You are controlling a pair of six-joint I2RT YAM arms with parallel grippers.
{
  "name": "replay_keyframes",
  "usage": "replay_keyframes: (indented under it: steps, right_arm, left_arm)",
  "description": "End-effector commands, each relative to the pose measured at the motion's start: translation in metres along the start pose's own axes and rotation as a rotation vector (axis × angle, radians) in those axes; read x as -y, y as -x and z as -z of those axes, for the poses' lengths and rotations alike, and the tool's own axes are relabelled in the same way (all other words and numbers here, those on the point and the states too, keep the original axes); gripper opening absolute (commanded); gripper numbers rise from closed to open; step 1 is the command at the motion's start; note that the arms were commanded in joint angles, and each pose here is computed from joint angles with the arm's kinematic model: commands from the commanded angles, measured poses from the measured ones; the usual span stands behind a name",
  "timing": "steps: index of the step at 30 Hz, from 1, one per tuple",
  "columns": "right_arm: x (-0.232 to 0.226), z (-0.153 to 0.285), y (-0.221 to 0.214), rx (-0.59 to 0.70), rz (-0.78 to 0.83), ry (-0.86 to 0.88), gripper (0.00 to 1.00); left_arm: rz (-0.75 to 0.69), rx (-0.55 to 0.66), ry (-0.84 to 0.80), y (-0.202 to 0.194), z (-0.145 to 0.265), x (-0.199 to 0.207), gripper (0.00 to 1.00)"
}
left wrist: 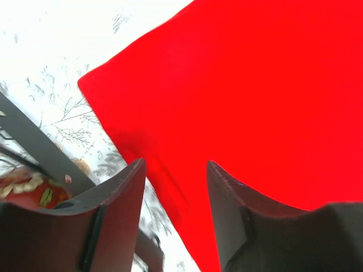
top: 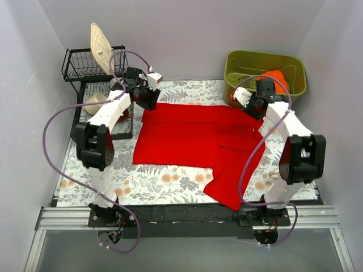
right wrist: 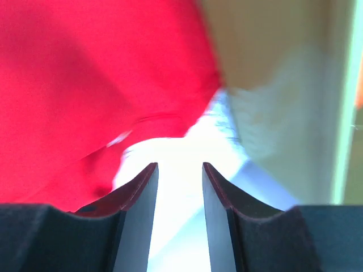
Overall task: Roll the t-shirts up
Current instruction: Fold the T-shirt at the center of the board.
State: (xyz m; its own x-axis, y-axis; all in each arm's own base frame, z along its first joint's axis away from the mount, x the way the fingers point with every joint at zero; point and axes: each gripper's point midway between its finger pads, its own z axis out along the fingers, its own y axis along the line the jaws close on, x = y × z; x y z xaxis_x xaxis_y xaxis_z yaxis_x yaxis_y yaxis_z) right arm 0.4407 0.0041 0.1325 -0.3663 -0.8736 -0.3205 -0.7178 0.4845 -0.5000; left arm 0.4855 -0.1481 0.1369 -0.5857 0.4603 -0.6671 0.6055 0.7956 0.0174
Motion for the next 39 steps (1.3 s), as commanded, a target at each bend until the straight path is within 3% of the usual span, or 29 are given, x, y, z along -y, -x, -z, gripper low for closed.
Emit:
replay_keyframes:
  steps: [1,5,10,15,23,24,25,34,39]
  right_arm:
    - [-0.107,0.054,-0.004,0.145,0.028,0.39,0.47]
    - [-0.163,0.105,0.006,0.342,0.187,0.488,0.56]
    - [-0.265,0.125,-0.008,0.375,0.535,0.694,0.55]
    - [-0.321,0.143,-0.015,0.455,0.807,0.797,0.52]
    - [-0.37,0.183,-0.009,0.625,1.118,0.827,0.52]
    - [-0.377,0.181,-0.019,0.616,1.135,0.85,0.52]
    - [-0.392,0.205,-0.075,0.56,1.243,1.084,0.44]
    - [-0.393,0.179,-0.116,0.459,1.443,1.122,0.4]
    - [-0.396,0.174,-0.116,0.525,1.532,1.098,0.43]
  left_arm:
    - [-0.054,0.089,-0.147,0.013,0.059,0.043,0.48]
    - [-0.014,0.046,-0.213,-0.012,0.065,0.062,0.49]
    - [-0.016,0.026,-0.232,-0.031,0.072,0.073,0.49]
    - [-0.034,0.0,-0.239,-0.055,0.074,0.08,0.49]
    - [0.044,-0.033,-0.316,-0.082,0.069,0.101,0.49]
    - [0.043,-0.027,-0.308,-0.084,0.072,0.101,0.49]
    - [0.04,-0.024,-0.299,-0.085,0.073,0.1,0.49]
    - [0.024,-0.043,-0.248,-0.11,0.082,0.094,0.48]
    - [0.049,-0.066,-0.24,-0.119,0.077,0.093,0.49]
